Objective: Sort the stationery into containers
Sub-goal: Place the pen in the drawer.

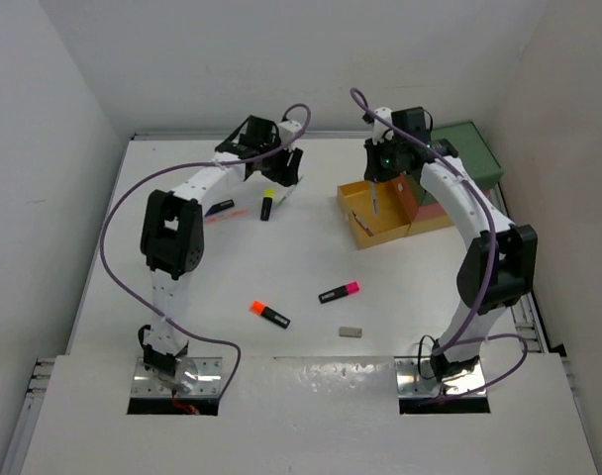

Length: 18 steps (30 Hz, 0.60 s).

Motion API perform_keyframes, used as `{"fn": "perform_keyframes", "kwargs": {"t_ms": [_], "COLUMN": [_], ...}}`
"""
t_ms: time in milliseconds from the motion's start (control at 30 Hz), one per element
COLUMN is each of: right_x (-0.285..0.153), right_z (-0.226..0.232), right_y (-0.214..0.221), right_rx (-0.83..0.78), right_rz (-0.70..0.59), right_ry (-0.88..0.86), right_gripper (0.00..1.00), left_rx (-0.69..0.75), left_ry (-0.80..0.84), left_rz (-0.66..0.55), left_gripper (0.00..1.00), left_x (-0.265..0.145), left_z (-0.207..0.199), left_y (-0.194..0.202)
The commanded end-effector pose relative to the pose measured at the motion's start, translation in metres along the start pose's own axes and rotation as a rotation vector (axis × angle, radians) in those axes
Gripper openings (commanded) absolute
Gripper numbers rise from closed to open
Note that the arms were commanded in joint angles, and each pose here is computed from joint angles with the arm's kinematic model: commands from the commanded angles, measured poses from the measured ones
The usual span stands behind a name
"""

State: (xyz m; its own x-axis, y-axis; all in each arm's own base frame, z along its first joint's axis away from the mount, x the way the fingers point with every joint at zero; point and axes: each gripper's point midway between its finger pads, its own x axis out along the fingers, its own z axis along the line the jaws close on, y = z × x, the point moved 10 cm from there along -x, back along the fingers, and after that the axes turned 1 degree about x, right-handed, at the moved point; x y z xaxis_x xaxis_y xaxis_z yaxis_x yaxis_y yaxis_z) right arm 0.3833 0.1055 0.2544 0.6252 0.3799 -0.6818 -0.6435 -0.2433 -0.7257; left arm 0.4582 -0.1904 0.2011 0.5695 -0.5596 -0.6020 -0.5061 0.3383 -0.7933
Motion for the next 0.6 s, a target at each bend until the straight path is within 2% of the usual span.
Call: {"fn": "perform_keyframes", "kwargs": {"t_ms": [0, 333, 567], "right_x": [0.014, 0.05, 0.068], "right_z": [-0.015, -0.019, -0.02], "right_y": [0.012, 0.04, 0.049], "right_rx": [-0.098, -0.133, -0.124], "right_rz": [0.07, 0.191, 0.21], "right_ry": [0.101, 0.085, 0.068], "right_gripper": [0.0, 0.0, 0.15], "left_rx": [0.101, 0.116, 0.125], "left_ry": [-0.124, -0.153, -0.168], "left_rz": [0.055, 0.151, 0.19], "left_gripper": [0.6, 0.59, 0.58], "left_x": [0.008, 0.048, 0.066], "left_z": [-0.003, 0.003, 0.007], "left_y": [-0.006, 0.025, 0.04]}}
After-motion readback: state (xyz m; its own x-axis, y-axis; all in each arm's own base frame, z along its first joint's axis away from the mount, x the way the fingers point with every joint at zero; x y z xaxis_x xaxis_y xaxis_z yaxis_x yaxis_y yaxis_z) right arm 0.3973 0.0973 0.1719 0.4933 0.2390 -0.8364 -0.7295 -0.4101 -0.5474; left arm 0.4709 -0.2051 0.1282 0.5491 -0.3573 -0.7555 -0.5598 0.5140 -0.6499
